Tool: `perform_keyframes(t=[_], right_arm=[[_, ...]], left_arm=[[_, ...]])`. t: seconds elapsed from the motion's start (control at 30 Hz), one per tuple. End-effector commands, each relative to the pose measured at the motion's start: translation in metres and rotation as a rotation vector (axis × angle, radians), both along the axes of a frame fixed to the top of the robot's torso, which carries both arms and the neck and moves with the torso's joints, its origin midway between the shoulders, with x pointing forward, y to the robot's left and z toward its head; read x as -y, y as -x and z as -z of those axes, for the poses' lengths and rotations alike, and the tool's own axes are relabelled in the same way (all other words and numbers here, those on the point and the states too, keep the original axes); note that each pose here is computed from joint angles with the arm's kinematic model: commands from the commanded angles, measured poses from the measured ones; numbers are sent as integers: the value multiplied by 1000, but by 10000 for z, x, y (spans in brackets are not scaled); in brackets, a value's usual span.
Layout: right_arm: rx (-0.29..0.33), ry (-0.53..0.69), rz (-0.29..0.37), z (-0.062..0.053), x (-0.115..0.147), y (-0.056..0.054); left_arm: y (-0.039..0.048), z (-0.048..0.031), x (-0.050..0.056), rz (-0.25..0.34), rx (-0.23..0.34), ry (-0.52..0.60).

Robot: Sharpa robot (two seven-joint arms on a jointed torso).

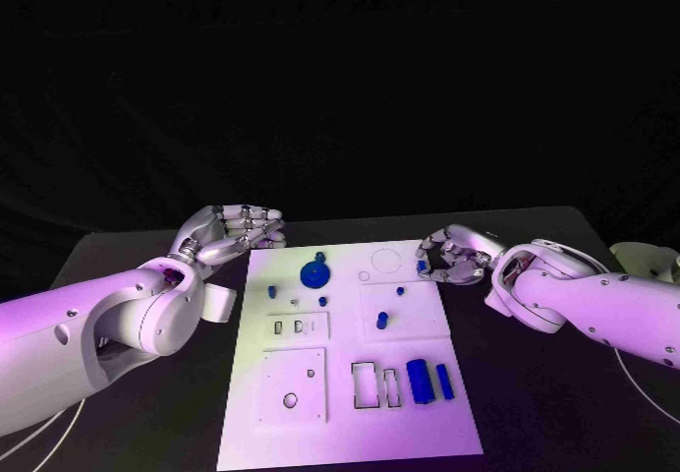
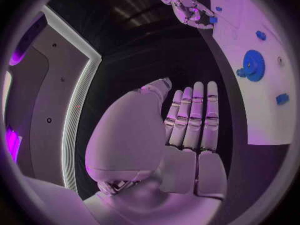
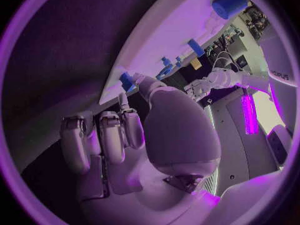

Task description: Assemble the parts on the task board

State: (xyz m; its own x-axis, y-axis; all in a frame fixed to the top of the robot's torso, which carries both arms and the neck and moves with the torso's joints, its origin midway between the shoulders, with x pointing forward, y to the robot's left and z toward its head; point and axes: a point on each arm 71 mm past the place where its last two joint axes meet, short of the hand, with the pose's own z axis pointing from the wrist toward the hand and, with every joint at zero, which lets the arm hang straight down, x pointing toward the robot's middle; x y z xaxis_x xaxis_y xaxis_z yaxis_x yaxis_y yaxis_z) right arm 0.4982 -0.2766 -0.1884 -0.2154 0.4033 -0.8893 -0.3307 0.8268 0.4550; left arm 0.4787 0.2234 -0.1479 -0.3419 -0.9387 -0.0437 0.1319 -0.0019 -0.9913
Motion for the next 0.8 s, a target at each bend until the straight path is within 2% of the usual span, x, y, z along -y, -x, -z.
perform_keyframes(t=[0.03, 0.6, 0.8], right_arm=[[-8, 18, -2, 21, -17, -4], [-20, 32, -3, 65, -37, -7], [9, 15, 3, 42, -34, -8]], left_arm=[[5, -18, 20, 18, 11, 6], [4, -16, 7, 14, 9, 2], [3, -15, 6, 13, 9, 0]])
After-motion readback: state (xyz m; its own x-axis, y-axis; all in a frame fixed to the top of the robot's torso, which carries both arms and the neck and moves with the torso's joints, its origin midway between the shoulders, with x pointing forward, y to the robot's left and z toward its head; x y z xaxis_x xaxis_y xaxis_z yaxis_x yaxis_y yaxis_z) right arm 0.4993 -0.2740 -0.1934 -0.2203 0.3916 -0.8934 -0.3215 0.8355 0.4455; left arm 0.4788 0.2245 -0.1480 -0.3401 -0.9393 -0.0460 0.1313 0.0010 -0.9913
